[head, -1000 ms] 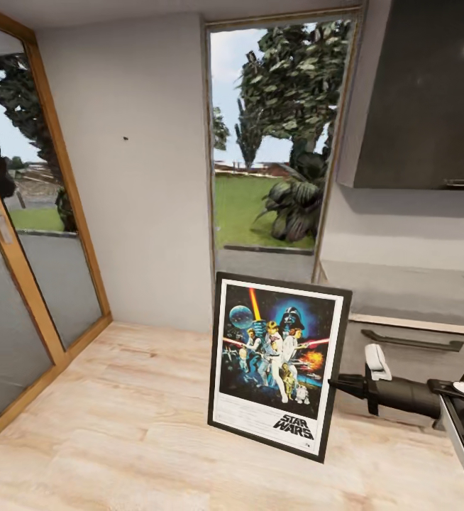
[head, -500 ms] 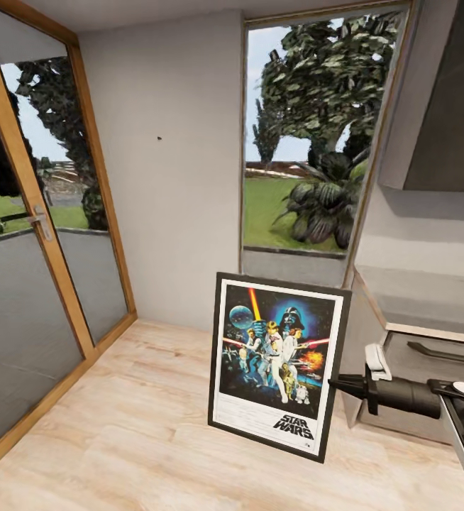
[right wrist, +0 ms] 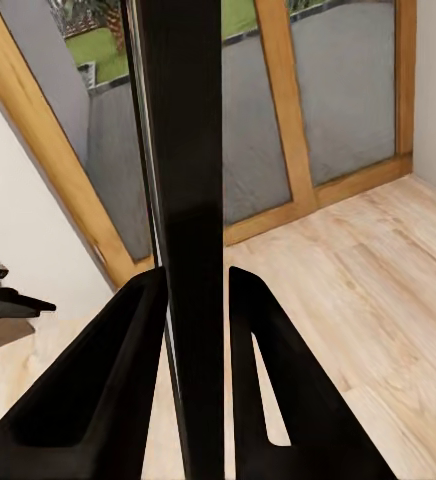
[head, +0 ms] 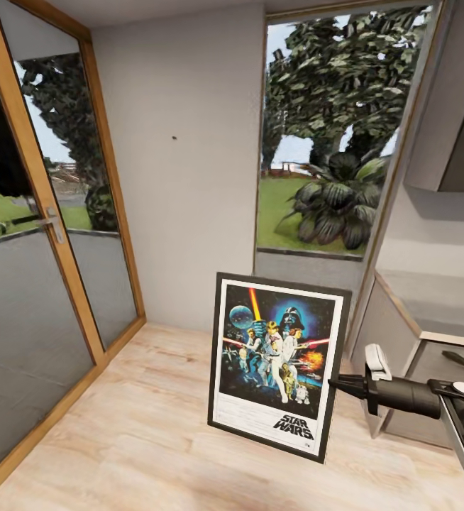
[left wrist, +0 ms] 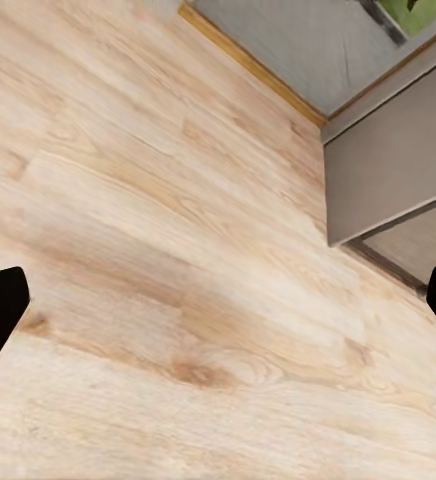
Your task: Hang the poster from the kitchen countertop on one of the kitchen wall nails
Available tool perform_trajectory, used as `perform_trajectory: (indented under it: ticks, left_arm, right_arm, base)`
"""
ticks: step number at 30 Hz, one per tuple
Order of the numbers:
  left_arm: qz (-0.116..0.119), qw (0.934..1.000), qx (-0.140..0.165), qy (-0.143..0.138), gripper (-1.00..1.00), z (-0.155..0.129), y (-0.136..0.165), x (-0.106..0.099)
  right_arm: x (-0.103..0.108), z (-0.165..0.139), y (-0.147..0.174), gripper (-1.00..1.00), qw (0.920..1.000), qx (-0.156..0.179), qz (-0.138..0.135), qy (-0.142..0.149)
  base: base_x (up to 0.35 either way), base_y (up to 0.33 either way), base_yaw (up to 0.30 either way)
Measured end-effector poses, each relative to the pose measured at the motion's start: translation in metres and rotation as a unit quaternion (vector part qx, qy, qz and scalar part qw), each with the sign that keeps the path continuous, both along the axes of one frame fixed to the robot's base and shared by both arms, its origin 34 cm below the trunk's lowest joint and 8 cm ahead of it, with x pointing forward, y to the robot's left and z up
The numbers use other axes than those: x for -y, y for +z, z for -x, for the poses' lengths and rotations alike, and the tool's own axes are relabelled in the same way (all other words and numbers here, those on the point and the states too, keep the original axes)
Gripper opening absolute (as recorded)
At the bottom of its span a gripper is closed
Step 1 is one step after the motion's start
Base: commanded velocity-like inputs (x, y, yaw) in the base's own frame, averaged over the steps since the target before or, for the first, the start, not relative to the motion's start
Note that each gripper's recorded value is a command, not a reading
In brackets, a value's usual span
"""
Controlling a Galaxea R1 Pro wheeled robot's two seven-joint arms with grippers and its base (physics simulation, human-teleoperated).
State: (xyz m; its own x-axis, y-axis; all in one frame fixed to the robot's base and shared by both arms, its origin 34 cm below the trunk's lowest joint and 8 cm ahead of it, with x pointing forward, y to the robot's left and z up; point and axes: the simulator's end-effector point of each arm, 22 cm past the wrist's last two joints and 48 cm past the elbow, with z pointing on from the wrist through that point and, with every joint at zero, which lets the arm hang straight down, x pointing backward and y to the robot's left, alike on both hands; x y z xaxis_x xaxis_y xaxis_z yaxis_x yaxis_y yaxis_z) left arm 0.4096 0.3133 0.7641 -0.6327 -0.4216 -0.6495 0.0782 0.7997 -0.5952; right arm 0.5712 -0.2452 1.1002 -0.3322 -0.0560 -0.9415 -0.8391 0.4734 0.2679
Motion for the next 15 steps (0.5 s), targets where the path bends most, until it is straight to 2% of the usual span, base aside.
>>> perform_trajectory:
  ticks: [4,11,15]
  left_arm:
    - [0.0,1.0,0.0,0.0,1.0,0.0,0.0,0.0]
    - [-0.007,0.9999,-0.005,0.007,1.0,0.0,-0.003,-0.003]
    - [-0.048,0.9967,-0.04,0.052,1.0,0.0,-0.025,-0.015]
  right_arm:
    - [0.0,0.0,0.0,-1.0,1.0,0.0,0.0,0.0]
    - [0.0,0.0,0.0,-1.0,1.0,0.001,0.0,0.0]
    - [-0.001,0.0,0.0,-1.0,1.0,0.001,0.0,0.001]
  base:
    - [0.15,0.328,0.142]
    - [0.149,0.328,0.253]
    - [0.15,0.328,0.279]
